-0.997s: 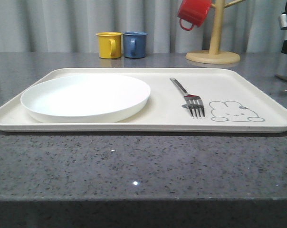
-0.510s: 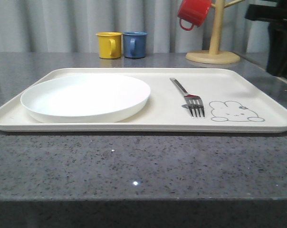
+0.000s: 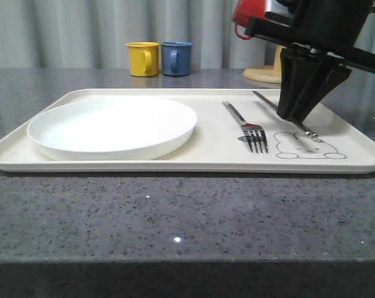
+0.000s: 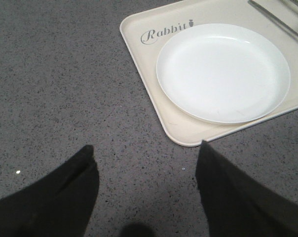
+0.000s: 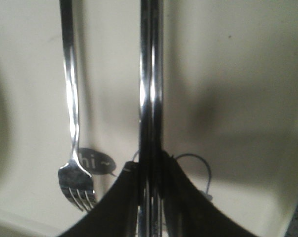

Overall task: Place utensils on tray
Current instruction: 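Place the chopsticks on the tray beside the fork with the right gripper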

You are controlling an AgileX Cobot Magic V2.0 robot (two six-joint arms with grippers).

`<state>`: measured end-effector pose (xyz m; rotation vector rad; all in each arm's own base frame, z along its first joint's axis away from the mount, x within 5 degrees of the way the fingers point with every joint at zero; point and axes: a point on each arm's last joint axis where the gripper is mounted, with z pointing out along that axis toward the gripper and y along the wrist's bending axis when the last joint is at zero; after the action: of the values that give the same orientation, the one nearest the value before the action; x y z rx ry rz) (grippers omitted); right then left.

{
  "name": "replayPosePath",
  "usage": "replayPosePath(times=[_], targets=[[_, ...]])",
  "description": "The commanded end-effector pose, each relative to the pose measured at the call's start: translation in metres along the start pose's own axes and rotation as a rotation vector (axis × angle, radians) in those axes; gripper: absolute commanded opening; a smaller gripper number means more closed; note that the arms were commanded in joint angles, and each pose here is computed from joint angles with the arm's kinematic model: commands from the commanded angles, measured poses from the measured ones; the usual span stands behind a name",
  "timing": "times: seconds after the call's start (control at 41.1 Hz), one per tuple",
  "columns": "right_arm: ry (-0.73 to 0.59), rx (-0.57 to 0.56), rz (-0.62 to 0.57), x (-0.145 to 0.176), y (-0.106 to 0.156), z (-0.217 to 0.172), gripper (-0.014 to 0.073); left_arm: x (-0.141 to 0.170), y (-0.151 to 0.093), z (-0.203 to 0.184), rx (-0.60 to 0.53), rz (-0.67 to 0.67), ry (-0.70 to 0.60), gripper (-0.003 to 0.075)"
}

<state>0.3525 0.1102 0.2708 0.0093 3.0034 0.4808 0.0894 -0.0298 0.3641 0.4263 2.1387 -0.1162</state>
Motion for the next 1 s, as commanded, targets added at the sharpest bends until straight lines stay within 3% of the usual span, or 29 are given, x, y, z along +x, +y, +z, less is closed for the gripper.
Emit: replayPosePath(times=[0.0,0.267,0.438,0.51,0.754,0.899,0.972], targets=[[-0.069,-0.047,0.011,0.0,0.008,-0.02,0.0027,-0.012,-0.001,-0.005,0.011,-0.009,-0.092,0.0422],[-0.038,-0.043,0.024,-0.002,0.006,-0.01,0.0046,-0.012,-0.001,-0.005,0.011,-0.009,-0.092,0.0422],[-0.039,-0.044,0.024,-0.002,0.006,-0.01,0.0258,-0.012,-0.001,-0.005,0.011,-0.009,-0.092,0.0422],[-0.042,-0.043,0.022,-0.002,0.007,-0.011,0.0305,-0.012,-0.001,-0.005,0.011,-0.009,-0.092,0.0422],[-0.124,-0.023,-0.131,0.01,0.01,-0.044,0.0307,-0.012,-0.001,-0.005,0.011,-0.009,-0.092,0.0422],[-0.185,0.103,-0.272,0.03,0.004,-0.082,0.0307,-0.012,-0.001,-0.005,0.011,-0.009,-0.092,0.0422],[-0.237,0.191,-0.275,0.036,-0.009,-0.101,0.0306,-0.012,-0.001,-0.005,0.011,-0.009,-0.092,0.0422]])
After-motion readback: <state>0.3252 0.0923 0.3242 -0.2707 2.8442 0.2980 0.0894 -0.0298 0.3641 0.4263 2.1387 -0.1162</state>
